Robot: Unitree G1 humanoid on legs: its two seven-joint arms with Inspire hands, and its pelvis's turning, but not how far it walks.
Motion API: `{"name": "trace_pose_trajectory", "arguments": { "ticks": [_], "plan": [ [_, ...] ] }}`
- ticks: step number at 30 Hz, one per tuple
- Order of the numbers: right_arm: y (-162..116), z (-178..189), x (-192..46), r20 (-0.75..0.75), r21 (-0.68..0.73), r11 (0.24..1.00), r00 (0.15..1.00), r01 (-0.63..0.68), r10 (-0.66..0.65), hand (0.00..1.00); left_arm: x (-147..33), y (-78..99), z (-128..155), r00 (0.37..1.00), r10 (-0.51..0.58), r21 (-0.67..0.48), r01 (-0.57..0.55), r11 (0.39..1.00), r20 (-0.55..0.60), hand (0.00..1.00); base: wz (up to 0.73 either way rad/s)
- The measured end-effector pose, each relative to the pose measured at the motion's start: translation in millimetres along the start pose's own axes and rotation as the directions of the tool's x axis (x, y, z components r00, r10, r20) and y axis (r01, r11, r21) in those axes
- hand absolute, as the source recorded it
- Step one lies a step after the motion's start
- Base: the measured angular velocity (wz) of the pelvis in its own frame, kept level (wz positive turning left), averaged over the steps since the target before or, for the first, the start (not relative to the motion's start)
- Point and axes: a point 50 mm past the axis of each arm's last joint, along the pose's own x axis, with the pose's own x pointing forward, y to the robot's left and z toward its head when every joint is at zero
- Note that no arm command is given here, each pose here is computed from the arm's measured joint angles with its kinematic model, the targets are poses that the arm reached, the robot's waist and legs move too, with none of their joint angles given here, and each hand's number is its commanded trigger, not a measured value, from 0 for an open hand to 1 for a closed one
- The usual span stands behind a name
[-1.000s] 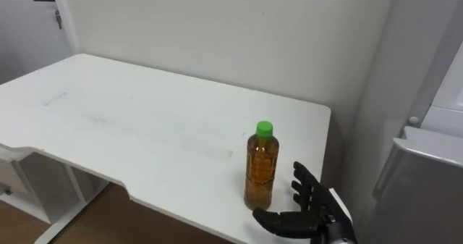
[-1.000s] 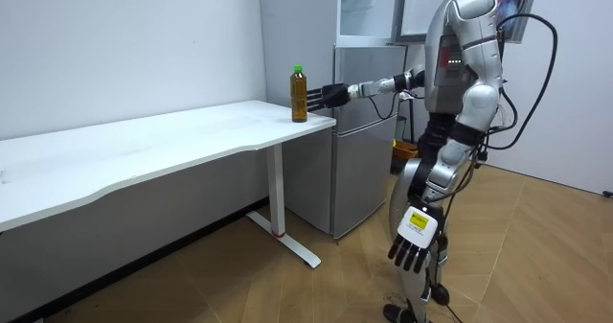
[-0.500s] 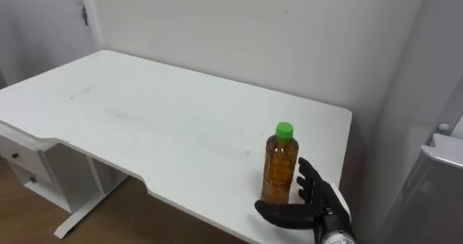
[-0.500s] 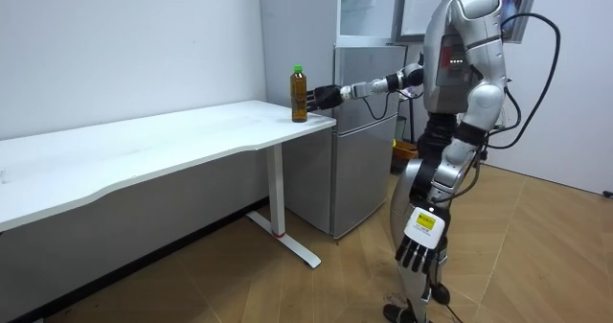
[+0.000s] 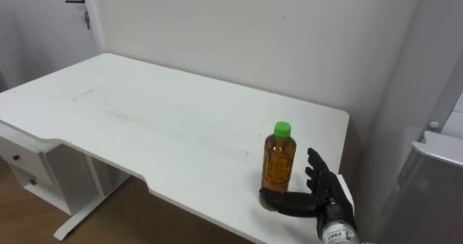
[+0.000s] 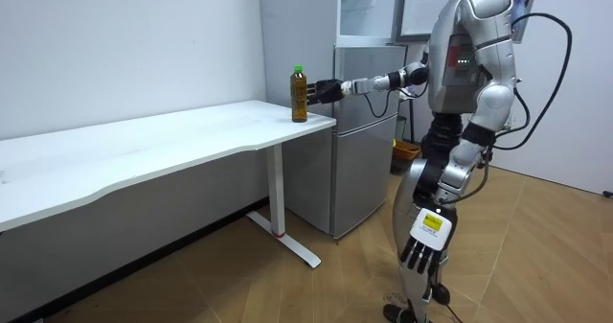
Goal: Put the bottle in the upper fridge
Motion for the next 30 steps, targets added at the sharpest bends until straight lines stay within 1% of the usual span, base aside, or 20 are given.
{"name": "trace_pose_trajectory", "arguments": {
  "ticks": [7,13,15,20,24,30],
  "plan": [
    [2,-1,-1,-0.003,0.012,0.999,0.999,0.033,-0.033,0.0,0.1,-0.1,0,1.0,0.0,-0.004,0.0,1.0,0.001,0.0,0.01],
    [0,0,0,-0.006,0.025,0.999,0.999,0.042,-0.042,0.0,0.2,-1.1,-2,1.0,-0.006,-0.04,0.005,0.999,-0.011,0.0,0.07],
    [-1,-3,0,-0.009,0.023,0.999,0.999,0.048,-0.048,0.0,0.2,-1.5,-3,1.0,-0.007,-0.037,0.007,0.999,-0.016,0.0,0.07],
    [-8,-21,1,-0.079,-0.014,0.997,0.994,0.078,-0.079,0.0,0.7,-1.2,-2,1.0,-0.008,-0.037,0.007,0.999,-0.019,0.0,0.0],
    [-4,-15,5,-0.064,-0.017,0.997,0.995,0.07,-0.071,0.0,2.0,0.6,2,1.0,-0.008,-0.035,0.008,0.999,-0.011,0.0,0.0],
    [-5,-15,6,-0.063,-0.021,0.997,0.995,0.075,-0.076,0.0,2.5,0.6,4,1.0,-0.015,-0.036,0.015,0.999,-0.005,0.0,0.02]
  ]
}}
